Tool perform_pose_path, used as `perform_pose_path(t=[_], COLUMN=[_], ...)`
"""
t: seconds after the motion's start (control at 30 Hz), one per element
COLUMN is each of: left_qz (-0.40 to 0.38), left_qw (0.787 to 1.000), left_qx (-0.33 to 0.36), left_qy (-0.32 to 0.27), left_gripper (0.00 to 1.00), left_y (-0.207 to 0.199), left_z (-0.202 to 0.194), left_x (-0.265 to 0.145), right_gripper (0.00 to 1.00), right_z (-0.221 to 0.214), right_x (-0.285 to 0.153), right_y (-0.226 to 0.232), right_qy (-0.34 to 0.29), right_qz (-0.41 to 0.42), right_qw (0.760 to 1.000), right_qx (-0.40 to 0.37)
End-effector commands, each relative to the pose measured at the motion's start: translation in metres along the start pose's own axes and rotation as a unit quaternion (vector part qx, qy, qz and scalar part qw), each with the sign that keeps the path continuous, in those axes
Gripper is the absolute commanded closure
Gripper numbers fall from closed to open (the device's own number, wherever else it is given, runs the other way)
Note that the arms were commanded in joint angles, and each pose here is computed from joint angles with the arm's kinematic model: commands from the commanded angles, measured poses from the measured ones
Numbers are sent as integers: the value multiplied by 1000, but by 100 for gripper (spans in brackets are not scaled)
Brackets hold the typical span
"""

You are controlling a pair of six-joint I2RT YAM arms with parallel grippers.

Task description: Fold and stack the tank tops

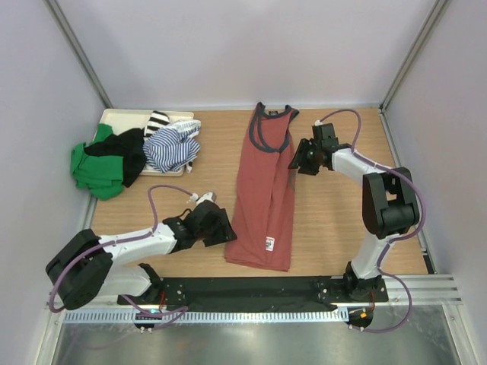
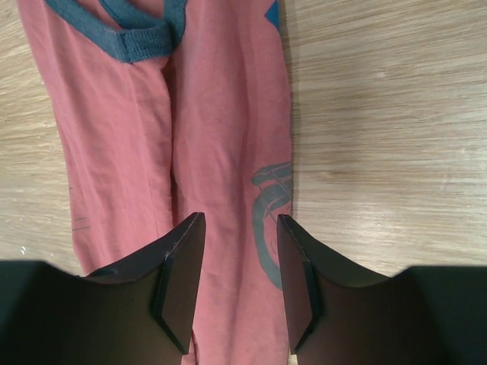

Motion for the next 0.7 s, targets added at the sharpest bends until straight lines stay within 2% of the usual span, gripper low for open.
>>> perform_pose_path(t=[0.0, 0.13, 0.33, 0.37, 0.4, 0.5, 0.53, 0.67], left_qz=[-19, -23, -22, -22, -21, -28, -28, -25], left_qw=[999, 999, 999, 999, 999, 998, 999, 999], left_qx=[-7, -7, -6, -6, -9, -20, -20, -35], left_qy=[30, 41, 45, 46, 46, 44, 42, 21], left_gripper=[46, 49, 65, 78, 88, 97, 100, 100], left_y=[-2, -4, -3, -1, 0, 0, -1, 2], left_z=[-10, -15, -19, -21, -22, -28, -32, -47], left_x=[9, 16, 19, 18, 18, 18, 18, 20], right_gripper=[52, 52, 61, 67, 77, 98, 99, 99], right_z=[9, 8, 5, 7, 8, 18, 29, 43], right_x=[5, 18, 44, 52, 54, 59, 58, 65], right_y=[5, -1, -4, -5, -6, -8, -5, -6], right_qy=[-11, 6, 41, 45, 46, 42, 34, 38], right_qz=[10, -10, -14, -15, -18, -26, -29, -46], right_qw=[1000, 1000, 999, 999, 999, 998, 999, 998], right_qx=[-3, 4, 14, 18, 20, 25, 25, 20])
Point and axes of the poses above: each gripper's point midway between its finger pads, its own x axis out along the fingers, its own y axis along the line the jaws close on, z = x × y, the point moved 5 cm from there along -x, back along the fingers, and after that the axes turned 5 degrees about -x, right-handed, at the moved point
